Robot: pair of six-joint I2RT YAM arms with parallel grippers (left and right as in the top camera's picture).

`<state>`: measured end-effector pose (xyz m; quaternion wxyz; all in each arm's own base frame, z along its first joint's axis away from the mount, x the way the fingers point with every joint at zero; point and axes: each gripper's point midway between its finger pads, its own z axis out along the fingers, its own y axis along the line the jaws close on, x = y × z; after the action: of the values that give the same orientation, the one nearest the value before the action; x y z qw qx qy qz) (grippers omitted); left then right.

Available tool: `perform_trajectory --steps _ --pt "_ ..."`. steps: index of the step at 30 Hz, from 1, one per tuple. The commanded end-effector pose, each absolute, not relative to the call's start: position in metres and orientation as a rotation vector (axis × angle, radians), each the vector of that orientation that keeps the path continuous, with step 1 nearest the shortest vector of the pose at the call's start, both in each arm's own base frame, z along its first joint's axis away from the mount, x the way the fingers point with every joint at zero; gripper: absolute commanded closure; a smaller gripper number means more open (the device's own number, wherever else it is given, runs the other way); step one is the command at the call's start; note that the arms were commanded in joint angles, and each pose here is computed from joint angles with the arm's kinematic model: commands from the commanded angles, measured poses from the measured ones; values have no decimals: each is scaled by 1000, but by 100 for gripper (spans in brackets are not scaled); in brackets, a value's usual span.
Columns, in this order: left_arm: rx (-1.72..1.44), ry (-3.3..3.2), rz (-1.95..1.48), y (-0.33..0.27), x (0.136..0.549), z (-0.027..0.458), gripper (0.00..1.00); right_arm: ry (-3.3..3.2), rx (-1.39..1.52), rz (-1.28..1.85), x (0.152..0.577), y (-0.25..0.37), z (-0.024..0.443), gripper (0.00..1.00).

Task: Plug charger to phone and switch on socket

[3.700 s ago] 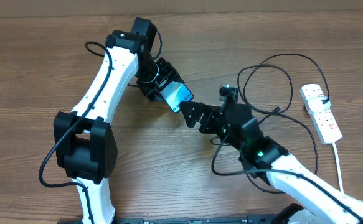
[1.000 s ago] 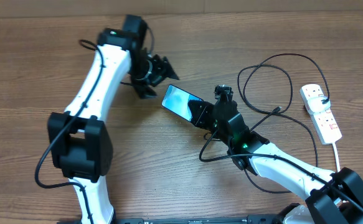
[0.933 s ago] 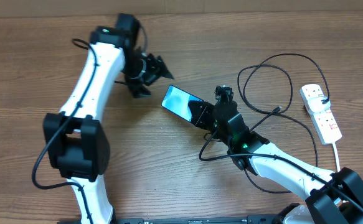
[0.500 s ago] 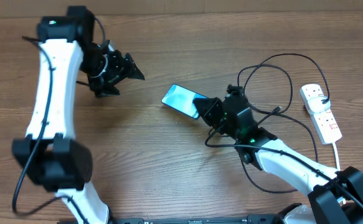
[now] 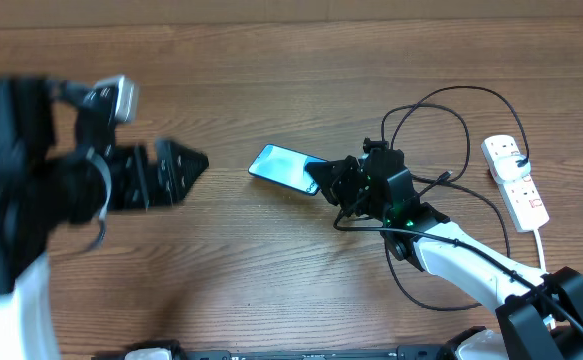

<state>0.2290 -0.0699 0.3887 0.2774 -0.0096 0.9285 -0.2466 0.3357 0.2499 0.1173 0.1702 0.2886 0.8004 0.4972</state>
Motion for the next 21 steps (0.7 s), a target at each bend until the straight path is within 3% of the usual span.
perform_trajectory --steps 1,7,12,21 --pt "-39 2444 -545 -55 209 394 0 2256 771 1506 335 259 136 96" --pt "-236 2455 -450 -38 177 362 0 2241 799 1551 335 262 141 96" --pt "-441 2444 -523 -37 189 319 0 2230 770 1580 335 265 146 96" --pt "-664 2535 -1186 -96 229 218 0 2234 772 1606 337 258 148 96"
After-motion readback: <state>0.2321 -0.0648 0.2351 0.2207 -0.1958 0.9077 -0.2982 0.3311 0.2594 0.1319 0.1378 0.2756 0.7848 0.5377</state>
